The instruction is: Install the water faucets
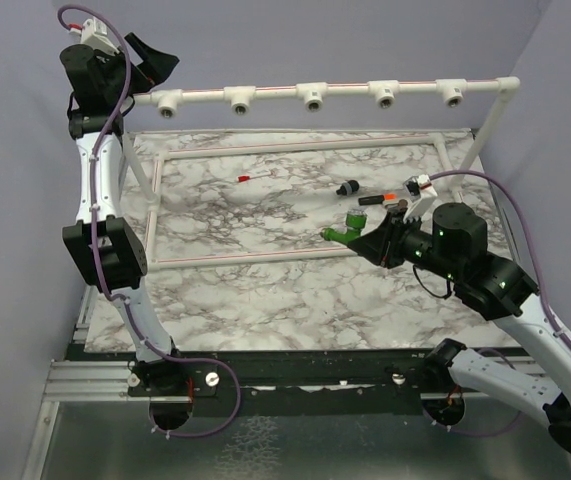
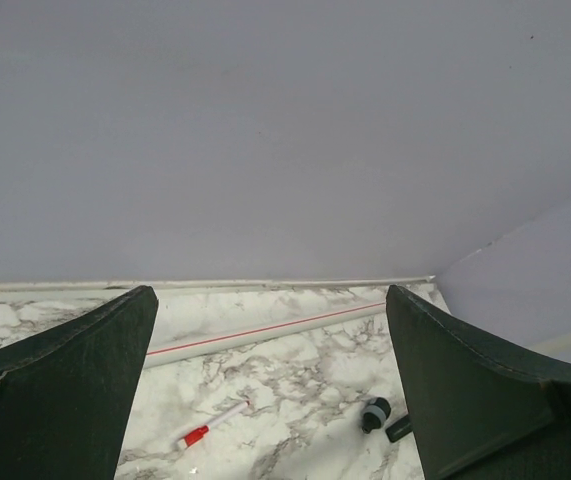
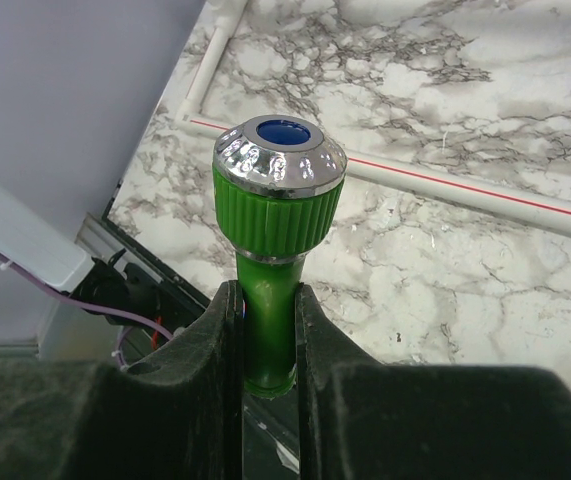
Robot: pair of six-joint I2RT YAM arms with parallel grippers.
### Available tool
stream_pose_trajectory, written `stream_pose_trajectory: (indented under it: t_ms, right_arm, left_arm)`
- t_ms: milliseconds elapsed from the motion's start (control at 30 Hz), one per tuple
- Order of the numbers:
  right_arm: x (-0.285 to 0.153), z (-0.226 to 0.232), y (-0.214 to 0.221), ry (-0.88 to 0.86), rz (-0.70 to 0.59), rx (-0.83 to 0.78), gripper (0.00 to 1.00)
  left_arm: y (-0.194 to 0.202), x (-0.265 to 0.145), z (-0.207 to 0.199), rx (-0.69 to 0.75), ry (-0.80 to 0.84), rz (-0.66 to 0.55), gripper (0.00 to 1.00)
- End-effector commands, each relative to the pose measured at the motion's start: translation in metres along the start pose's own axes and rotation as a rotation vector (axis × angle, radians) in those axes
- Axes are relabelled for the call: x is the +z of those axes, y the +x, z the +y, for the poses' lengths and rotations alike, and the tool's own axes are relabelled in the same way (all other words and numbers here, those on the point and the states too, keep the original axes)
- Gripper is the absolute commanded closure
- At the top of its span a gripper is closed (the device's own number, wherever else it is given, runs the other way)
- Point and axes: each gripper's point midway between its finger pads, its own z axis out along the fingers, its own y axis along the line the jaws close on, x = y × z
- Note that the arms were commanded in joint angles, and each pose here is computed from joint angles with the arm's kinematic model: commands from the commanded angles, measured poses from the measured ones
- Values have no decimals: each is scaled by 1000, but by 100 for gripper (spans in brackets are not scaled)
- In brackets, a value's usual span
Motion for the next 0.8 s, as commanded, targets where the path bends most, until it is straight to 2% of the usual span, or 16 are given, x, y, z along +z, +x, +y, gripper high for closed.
stream_pose_trajectory:
  t_ms: [0,467,767]
  right_arm:
    - [1,2,9,-21,27,24,100]
    - [5,1,1,-11,9,-16,100]
    - [20,-23,-8,134,12,-65,100]
  left_arm:
    - [12,-12,0,-5,-21,80,3]
    - [19,-59,-2,-23,-199,145,4]
    - [16,-102,-12,17,-331,134,4]
